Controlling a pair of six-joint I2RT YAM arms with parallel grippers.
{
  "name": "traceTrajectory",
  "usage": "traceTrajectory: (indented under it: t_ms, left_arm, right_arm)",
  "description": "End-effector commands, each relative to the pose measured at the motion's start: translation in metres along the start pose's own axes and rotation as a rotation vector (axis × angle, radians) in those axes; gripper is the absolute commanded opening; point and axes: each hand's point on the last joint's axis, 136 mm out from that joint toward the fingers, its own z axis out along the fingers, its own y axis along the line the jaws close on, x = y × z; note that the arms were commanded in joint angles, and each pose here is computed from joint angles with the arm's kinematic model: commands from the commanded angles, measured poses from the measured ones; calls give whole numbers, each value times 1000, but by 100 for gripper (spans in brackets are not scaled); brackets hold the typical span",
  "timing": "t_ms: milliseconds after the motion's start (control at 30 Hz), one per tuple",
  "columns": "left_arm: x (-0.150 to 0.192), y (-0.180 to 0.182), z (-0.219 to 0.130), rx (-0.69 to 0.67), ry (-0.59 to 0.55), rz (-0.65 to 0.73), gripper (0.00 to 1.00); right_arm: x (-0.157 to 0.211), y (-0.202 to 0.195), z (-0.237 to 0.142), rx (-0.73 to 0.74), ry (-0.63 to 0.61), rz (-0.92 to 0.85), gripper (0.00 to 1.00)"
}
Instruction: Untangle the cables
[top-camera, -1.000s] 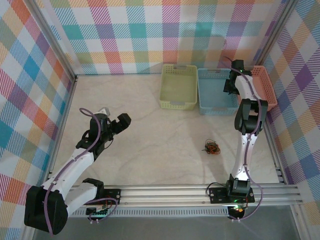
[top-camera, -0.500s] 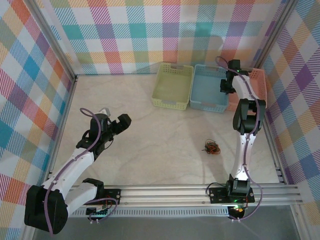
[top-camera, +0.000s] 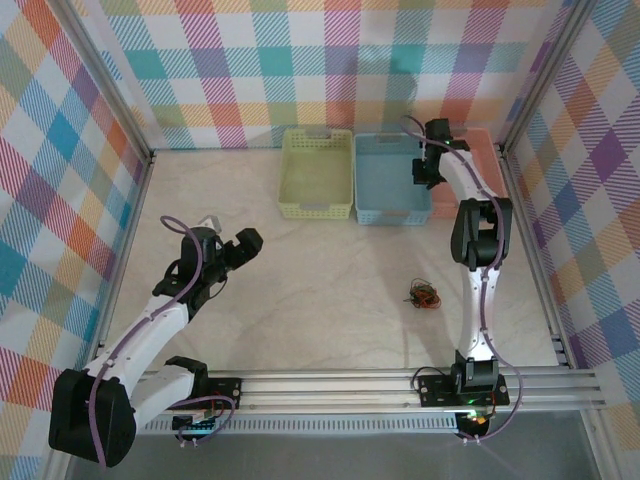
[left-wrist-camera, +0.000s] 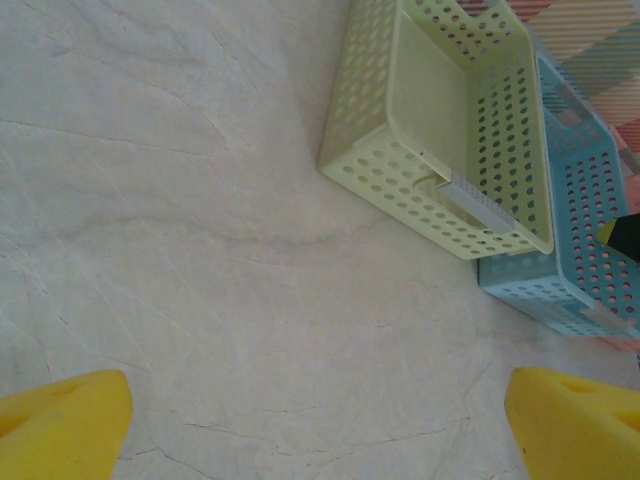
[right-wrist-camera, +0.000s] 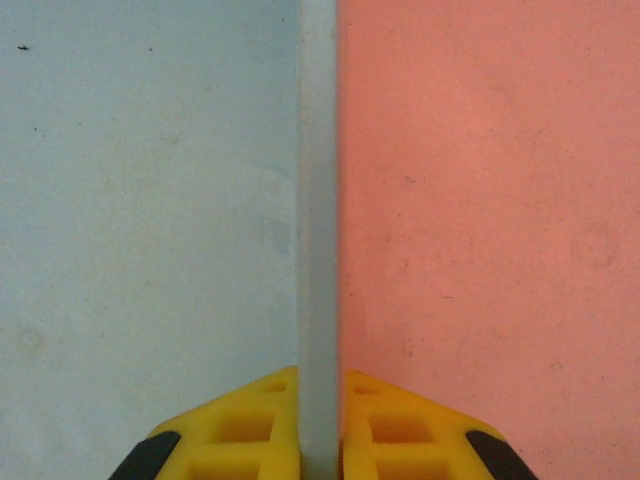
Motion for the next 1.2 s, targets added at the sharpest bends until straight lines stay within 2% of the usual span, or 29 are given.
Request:
traceTrajectory:
  t_ms: [0, 467, 633, 700, 833, 1000, 1067, 1167]
  left_arm:
    - [-6, -12, -3, 25, -5, 13, 96]
    - [-5, -13, -2, 27, 2, 13, 96]
    - [-4, -14, -1, 29, 8, 12, 96]
    - [-4, -14, -1, 34, 9, 14, 96]
    - [-4, -16, -1, 41, 11, 18, 96]
    - [-4, -17, -1, 45, 11, 19, 96]
    - [-3, -17, -1, 45, 11, 19, 96]
    - [-4, -19, -2, 50, 11, 22, 96]
  right_arm:
    - [-21, 24, -14, -49, -60, -6, 3]
    - [-21, 71, -13, -91, -48, 44, 7]
    - [-21, 81, -12, -100, -38, 55, 21]
    - [-23, 82, -18, -96, -45, 52, 31]
    - [-29, 75, -47, -68, -69, 67, 46]
    - [-32, 63, -117, -70, -150, 123, 49]
    - [-20, 62, -147, -93, -159, 158, 51]
    - [20, 68, -178, -143, -99, 193, 51]
